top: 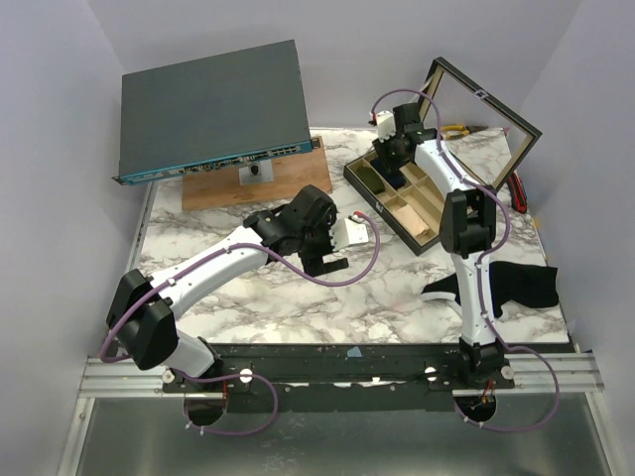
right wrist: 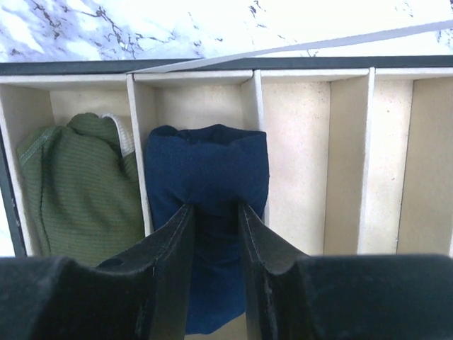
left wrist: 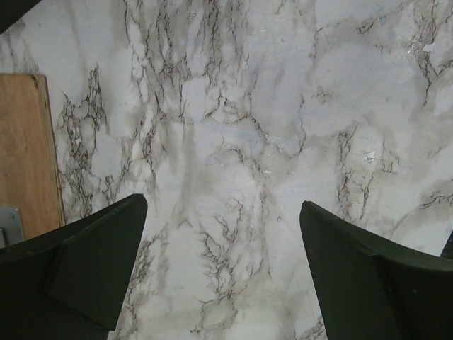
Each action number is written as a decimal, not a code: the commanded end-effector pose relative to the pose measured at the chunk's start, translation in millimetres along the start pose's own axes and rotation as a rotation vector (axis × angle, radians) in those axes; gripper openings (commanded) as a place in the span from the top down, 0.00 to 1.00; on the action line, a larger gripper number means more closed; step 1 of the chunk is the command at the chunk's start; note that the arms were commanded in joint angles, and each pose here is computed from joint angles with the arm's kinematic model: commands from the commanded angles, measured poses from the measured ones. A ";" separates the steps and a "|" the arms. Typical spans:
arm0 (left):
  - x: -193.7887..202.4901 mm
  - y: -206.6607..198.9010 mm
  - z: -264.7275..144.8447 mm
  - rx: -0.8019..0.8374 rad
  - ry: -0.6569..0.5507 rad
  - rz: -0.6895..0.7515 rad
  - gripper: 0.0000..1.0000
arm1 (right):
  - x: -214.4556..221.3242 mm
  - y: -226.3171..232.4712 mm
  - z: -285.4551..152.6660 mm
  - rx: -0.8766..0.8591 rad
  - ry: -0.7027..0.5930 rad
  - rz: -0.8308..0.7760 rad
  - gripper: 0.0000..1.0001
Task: Roll the underwear
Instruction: Place the underwear in the storage box.
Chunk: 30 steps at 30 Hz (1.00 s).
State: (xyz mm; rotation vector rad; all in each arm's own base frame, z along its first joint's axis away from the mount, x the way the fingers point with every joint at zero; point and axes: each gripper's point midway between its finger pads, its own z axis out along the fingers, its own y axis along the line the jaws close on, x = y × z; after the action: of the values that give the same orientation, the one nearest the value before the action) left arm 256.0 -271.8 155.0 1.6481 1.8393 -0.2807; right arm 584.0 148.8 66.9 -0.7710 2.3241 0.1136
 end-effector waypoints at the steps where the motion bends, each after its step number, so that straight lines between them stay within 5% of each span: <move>1: -3.9 8.5 -6.9 -0.026 0.004 -0.007 0.01 | 41.9 15.8 35.0 -0.056 0.121 0.019 0.67; 7: -2.2 7.5 -5.7 -0.025 0.007 -0.005 0.01 | 53.7 17.0 37.8 -0.039 0.153 0.003 0.64; 19: 0.4 6.5 -7.6 -0.032 0.005 -0.008 0.01 | -29.3 13.1 -17.0 -0.043 -0.068 0.061 0.56; 30: 3.6 6.7 -7.5 -0.040 0.013 -0.002 0.01 | -43.4 10.3 -16.3 -0.032 -0.124 0.095 0.57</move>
State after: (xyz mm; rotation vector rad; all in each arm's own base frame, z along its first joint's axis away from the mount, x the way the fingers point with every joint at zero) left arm 257.9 -270.0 154.9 1.6433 1.8437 -0.2636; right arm 586.8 157.2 70.5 -0.6764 2.3386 0.1688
